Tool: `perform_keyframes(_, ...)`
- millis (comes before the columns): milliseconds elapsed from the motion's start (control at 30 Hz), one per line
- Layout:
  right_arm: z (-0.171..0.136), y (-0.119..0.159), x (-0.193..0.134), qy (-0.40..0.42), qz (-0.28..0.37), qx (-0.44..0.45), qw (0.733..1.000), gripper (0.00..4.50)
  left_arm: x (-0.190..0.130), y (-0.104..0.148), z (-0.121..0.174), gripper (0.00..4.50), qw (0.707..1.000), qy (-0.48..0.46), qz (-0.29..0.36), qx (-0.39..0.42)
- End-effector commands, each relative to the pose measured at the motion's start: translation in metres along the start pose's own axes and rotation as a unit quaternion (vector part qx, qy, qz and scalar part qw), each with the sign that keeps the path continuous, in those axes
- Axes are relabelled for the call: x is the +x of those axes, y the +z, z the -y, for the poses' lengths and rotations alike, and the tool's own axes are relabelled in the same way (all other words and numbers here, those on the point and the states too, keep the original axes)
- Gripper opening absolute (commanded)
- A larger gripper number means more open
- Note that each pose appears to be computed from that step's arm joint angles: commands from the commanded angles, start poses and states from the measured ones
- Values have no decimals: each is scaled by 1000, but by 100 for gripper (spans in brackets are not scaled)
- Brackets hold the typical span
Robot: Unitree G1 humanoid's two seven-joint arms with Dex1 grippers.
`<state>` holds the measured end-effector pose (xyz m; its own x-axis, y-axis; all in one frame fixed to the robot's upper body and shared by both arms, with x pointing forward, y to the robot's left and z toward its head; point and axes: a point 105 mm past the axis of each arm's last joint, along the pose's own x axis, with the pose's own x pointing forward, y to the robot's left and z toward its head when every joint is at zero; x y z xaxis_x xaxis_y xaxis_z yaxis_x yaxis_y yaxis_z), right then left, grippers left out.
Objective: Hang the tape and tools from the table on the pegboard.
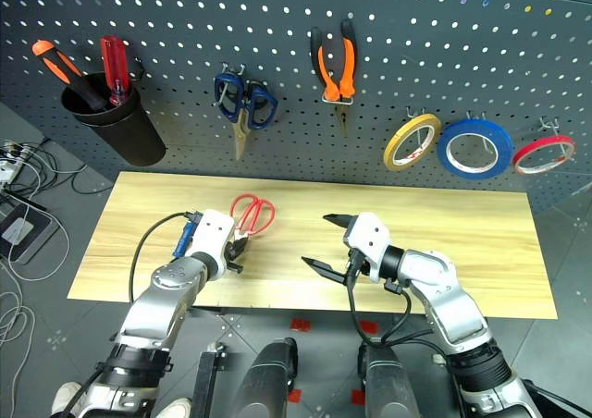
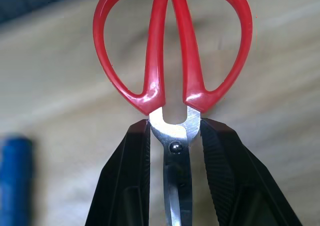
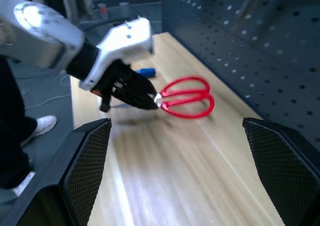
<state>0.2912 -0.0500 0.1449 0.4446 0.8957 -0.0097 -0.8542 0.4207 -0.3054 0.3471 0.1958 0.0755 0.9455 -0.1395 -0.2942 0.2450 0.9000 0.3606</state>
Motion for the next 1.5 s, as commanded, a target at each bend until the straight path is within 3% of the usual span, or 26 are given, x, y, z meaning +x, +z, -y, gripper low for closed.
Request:
perform_keyframes(33, 4, 18, -6, -16, 44, 4, 999, 450, -17, 31, -4, 116, 992, 43, 88, 82)
perform_keyframes(233, 12, 44, -11, -53, 100, 13, 993, 450, -41, 58, -4, 116, 973, 104, 169, 121)
perform_keyframes(467, 18, 65, -12, -92, 139, 26, 986, 450, -67, 81, -18, 116, 953, 189, 223, 78)
perform_keyframes(733, 21, 77, -7, -97, 160, 17, 982, 450, -68, 93, -25, 116, 941, 212, 253, 70)
perform_keyframes(1067, 24, 79, -9, -104, 156, 6, 982, 450, -63, 114, -25, 116, 931, 197, 299, 67)
perform_keyframes(1500, 20, 77, -13, -114, 149, 4, 982, 450, -28, 133, 22, 116, 943, 77, 322, 9)
